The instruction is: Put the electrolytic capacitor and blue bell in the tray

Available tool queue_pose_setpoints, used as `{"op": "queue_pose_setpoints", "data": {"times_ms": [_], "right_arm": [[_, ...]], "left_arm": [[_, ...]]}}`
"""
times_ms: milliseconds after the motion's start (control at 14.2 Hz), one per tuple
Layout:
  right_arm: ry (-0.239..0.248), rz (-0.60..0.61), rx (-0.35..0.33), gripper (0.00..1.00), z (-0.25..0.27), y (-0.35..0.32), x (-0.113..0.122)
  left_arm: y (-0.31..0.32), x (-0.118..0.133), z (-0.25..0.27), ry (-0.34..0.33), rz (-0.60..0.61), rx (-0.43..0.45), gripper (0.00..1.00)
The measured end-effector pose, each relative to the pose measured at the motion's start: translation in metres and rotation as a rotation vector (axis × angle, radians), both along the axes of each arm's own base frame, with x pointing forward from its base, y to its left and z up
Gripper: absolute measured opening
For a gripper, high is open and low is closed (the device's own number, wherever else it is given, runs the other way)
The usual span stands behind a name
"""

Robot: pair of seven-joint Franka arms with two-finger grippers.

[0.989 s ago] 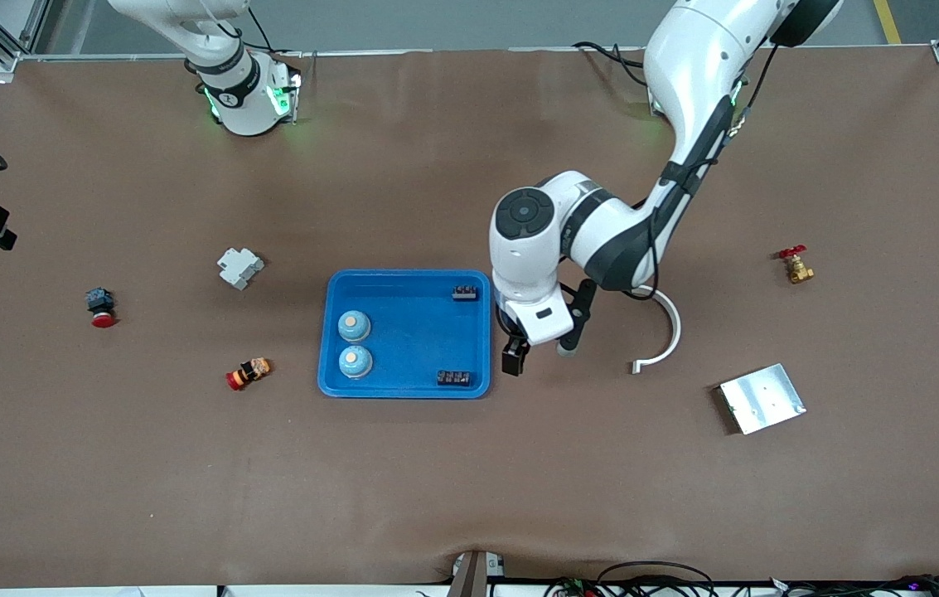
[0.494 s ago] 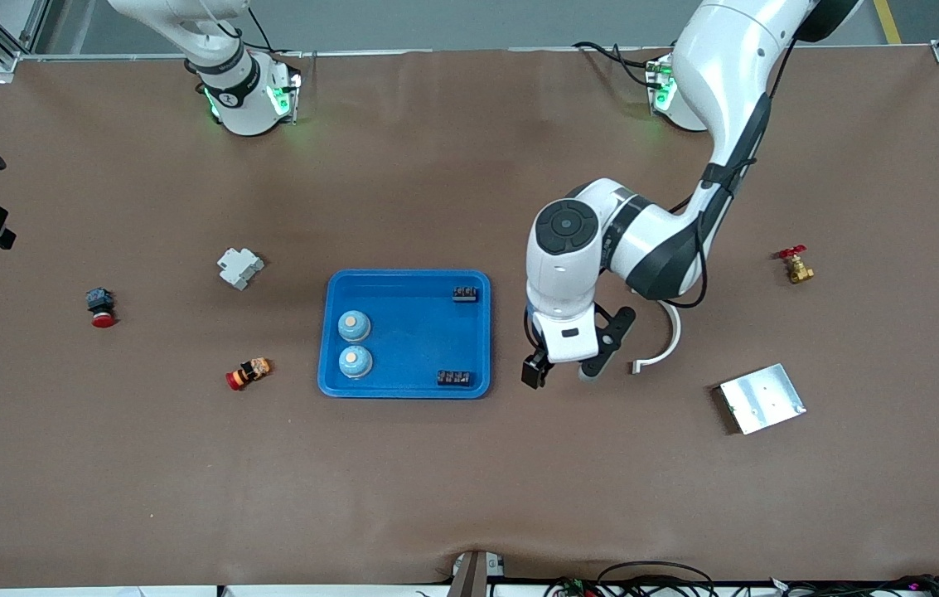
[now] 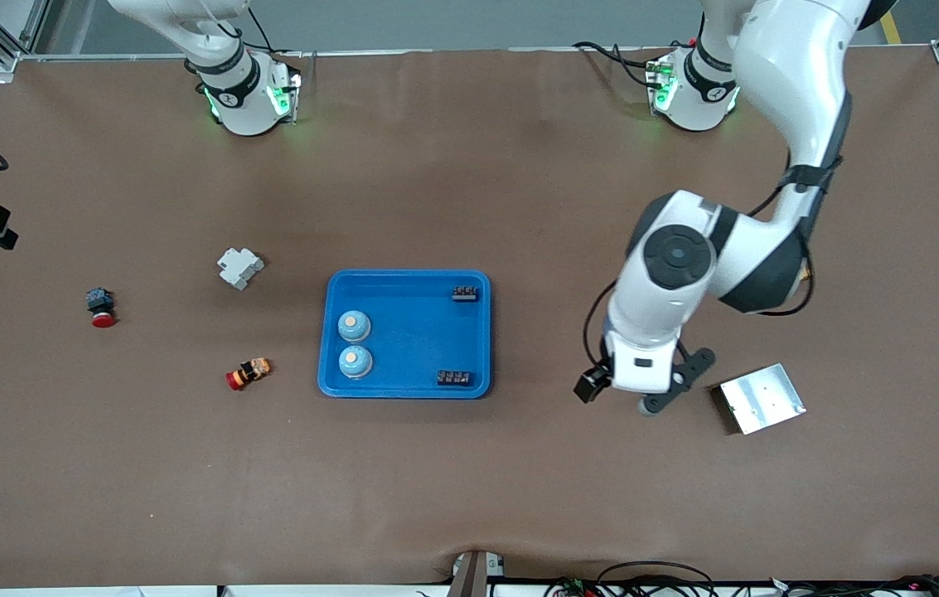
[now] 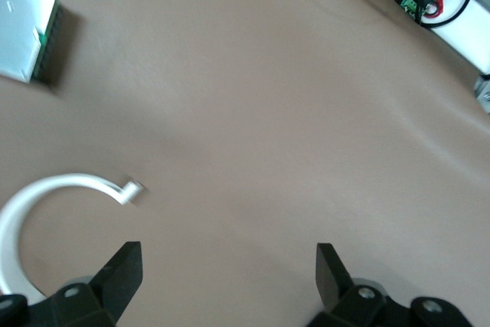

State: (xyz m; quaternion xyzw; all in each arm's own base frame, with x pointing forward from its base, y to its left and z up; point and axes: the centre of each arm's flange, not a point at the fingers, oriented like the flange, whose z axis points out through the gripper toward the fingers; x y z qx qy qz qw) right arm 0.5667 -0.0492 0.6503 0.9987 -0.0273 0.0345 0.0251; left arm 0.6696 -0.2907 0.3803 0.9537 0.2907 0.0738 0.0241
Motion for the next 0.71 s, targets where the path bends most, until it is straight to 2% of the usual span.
{"op": "queue_pose_setpoints", "data": {"times_ms": [494,706], "right_arm": [[0.000,0.002,0.000,1.00,0.000,0.001,0.000],[0.001,0.002,0.000,1.00,0.000,0.001,0.000]], "left_arm": [[0.084,0.022,0.024,0.027,-0.348,0.062,1.00],[0.126,0.030,0.039,0.014,-0.444,0.087,1.00]]}}
